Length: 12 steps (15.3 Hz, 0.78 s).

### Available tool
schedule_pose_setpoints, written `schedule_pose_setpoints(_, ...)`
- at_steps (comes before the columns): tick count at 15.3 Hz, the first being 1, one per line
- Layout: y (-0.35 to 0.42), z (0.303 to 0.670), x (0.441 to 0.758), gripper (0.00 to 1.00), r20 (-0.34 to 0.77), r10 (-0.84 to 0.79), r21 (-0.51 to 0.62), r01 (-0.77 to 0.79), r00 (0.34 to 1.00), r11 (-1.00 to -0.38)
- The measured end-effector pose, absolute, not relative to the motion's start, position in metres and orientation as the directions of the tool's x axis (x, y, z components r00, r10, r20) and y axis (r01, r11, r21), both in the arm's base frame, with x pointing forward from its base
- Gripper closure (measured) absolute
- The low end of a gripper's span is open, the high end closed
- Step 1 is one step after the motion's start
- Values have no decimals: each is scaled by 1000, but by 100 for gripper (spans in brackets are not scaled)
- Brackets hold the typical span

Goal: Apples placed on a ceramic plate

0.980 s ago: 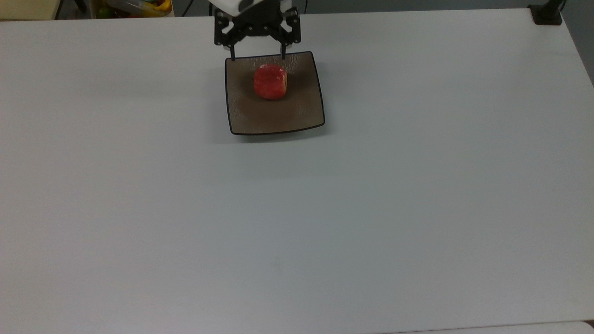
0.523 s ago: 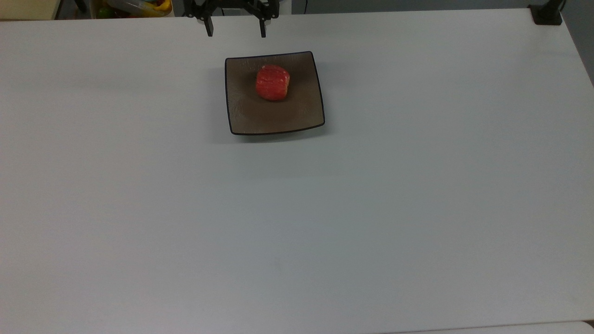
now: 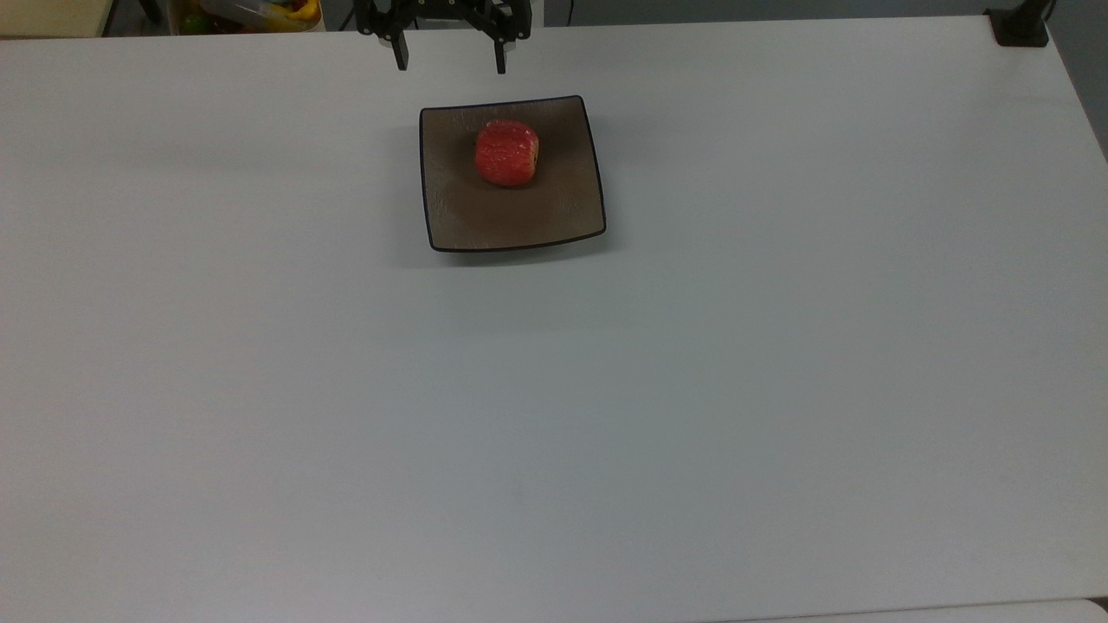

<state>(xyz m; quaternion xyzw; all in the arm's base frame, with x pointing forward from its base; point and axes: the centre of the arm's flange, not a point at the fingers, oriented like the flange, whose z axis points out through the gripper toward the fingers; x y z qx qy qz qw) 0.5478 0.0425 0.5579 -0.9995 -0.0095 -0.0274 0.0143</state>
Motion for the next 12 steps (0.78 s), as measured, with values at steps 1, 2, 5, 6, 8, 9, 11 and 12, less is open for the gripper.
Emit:
schedule_pose_setpoints(1, 44, 558, 548, 0, 55, 20, -28, 22, 998, -999)
schedule_pose_setpoints(2, 44, 557, 548, 0, 54, 21, -28, 23, 998, -999)
schedule_pose_setpoints(5, 44, 555, 549, 0, 49, 21, -28, 23, 999, -999)
schedule_pose_setpoints(6, 44, 554, 549, 0, 48, 21, -28, 23, 999, -999)
schedule_pose_setpoints(8, 46, 553, 550, 0, 46, 23, -28, 25, 999, -999)
schedule_pose_setpoints(9, 48, 553, 550, 0, 45, 28, -28, 29, 999, -999)
schedule_pose_setpoints(11, 55, 552, 549, 0, 44, 41, -28, 42, 998, -999)
schedule_pose_setpoints(12, 58, 551, 549, 0, 43, 45, -28, 47, 998, -999)
